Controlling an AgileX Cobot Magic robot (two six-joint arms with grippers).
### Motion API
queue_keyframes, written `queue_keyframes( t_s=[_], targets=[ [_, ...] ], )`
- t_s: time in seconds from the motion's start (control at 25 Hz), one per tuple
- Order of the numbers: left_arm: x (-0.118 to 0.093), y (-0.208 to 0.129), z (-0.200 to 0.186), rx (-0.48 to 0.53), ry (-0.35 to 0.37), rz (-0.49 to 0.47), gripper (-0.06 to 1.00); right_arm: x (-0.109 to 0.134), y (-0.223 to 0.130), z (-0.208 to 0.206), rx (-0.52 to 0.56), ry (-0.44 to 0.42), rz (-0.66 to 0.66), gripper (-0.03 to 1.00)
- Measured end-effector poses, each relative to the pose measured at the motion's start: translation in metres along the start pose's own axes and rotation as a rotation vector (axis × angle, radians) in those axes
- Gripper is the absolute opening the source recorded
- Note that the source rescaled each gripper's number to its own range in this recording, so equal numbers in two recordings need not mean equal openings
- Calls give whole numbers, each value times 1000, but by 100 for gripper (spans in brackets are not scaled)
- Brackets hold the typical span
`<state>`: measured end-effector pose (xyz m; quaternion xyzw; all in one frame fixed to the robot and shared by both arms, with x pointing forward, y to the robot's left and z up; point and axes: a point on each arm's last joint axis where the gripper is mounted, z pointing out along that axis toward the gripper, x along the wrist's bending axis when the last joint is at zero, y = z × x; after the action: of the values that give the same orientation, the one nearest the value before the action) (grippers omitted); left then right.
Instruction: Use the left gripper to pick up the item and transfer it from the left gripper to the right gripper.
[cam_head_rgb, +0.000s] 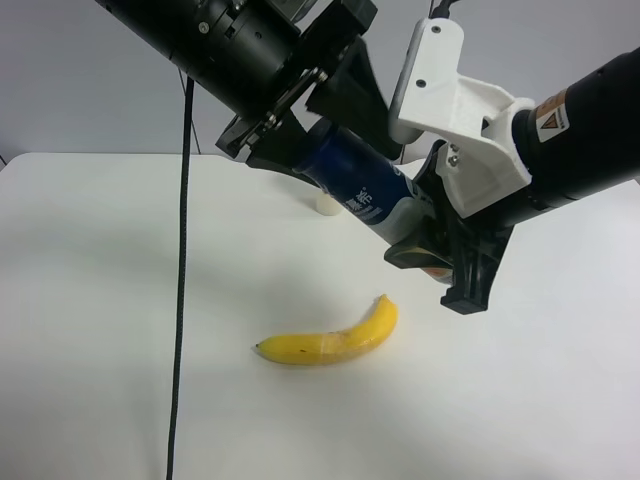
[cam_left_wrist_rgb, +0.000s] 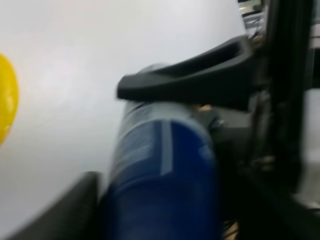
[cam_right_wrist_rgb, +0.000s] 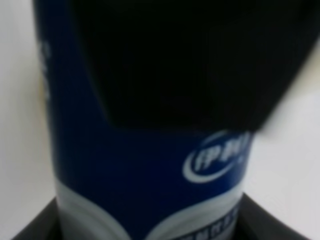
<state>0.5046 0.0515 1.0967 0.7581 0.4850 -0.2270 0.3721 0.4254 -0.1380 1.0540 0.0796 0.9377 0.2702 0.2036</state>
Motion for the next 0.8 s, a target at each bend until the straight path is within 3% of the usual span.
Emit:
queue_keyframes(
  t_s=[0.04,0.16,0.6,0.8],
  targets=[
    [1,0,-1,-3,15,12,75,0,0,0,1,1,0,0],
    [3,1,-1,-5,28,19,94,0,0,0,0,0,0,0],
    [7,1,-2,-5,61,42,99,0,0,0,2,1,0,0],
    [25,8,-17,-22,83,1,99,0,0,0,2,2,0,0]
  ],
)
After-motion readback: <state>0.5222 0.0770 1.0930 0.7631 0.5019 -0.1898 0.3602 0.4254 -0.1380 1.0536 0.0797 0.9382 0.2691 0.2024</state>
